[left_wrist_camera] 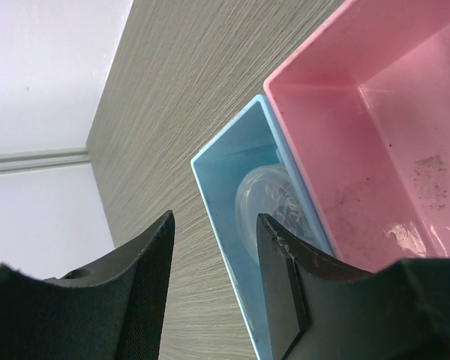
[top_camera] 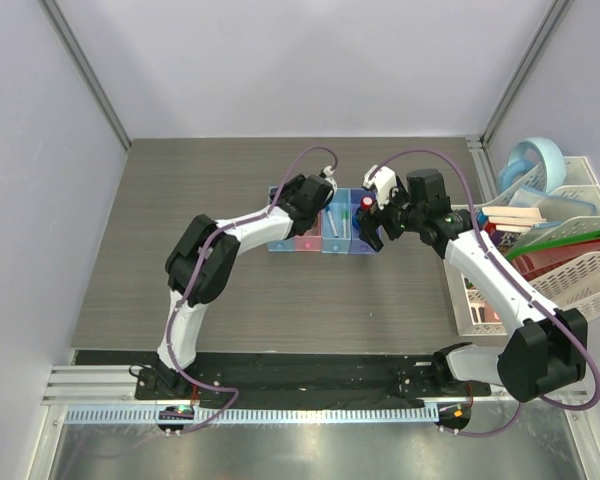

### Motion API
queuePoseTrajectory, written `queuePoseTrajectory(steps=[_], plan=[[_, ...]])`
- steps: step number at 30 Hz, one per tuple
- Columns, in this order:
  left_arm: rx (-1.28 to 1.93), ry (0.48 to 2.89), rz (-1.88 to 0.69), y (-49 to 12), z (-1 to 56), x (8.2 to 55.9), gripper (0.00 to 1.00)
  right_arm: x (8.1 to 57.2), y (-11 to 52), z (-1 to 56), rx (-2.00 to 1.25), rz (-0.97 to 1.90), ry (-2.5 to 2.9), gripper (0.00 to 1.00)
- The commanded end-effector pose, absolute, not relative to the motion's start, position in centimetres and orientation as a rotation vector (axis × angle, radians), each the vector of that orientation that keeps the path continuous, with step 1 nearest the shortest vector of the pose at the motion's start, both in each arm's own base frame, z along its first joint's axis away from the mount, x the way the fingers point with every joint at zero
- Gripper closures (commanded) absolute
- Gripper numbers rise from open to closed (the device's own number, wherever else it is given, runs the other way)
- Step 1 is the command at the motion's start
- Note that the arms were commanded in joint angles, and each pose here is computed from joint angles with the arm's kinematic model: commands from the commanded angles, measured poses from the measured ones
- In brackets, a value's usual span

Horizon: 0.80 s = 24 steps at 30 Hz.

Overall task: Sort the stationery into containers
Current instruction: Reset both arms

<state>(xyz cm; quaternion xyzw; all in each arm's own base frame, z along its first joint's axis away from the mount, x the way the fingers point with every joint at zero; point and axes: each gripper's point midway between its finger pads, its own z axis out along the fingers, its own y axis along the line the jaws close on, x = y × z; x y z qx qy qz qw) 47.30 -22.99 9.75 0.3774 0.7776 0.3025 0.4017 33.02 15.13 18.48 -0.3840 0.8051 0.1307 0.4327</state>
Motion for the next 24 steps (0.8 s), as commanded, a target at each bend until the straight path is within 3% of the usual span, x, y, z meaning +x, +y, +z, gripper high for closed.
queuePoseTrajectory(steps=[1,8,15,24], plan=[[1.057,1.983,0.801,-23.9,6.3,45.7,0.51,33.5,15.5,21.0,-0.932,0.333,1.923,0.0],[1.194,1.981,0.93,-23.9,1.8,43.8,0.51,33.4,15.3,22.1,-0.916,0.335,1.898,0.0],[1.205,1.98,0.953,-23.8,1.4,43.6,0.51,33.3,15.2,22.7,-0.904,0.344,1.884,0.0],[0.989,1.957,0.802,-25.4,10.6,44.6,0.49,33.6,15.0,22.8,-0.894,0.334,1.889,0.0]])
